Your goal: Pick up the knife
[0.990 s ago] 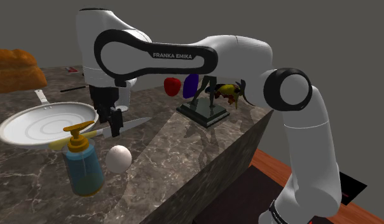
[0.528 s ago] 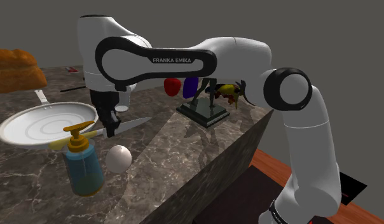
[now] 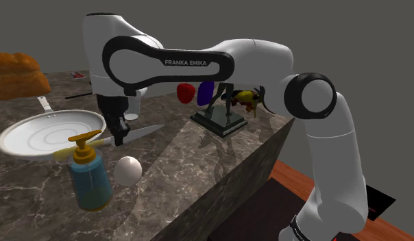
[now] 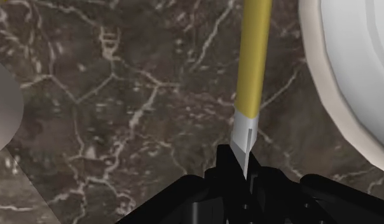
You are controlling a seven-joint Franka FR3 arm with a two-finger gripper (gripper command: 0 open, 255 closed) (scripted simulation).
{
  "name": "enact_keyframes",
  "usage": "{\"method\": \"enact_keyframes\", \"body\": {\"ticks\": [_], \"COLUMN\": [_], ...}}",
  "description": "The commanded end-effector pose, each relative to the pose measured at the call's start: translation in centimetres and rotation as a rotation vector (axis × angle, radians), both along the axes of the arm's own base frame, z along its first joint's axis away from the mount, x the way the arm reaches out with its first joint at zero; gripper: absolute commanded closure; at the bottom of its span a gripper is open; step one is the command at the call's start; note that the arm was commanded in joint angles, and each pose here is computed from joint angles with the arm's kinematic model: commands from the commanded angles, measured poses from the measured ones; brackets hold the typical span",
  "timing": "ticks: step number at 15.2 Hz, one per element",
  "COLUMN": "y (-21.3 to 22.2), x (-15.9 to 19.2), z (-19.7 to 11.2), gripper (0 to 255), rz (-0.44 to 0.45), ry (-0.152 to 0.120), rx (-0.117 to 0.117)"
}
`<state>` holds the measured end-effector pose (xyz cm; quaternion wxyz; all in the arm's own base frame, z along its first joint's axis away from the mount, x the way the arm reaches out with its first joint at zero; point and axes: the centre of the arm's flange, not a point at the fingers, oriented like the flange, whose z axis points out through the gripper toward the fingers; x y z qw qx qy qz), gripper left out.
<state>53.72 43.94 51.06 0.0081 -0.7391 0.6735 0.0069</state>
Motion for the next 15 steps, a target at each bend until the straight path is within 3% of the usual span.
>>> {"method": "enact_keyframes", "body": {"ticks": [1,15], "y": [0.0,0.0], "x": [0.0,0.0], "z": [0.9,7.4], "gripper": [255,255], "rz": [0.000,0.000], "ry": [0.000,0.000], "rx": [0.000,0.000]}}
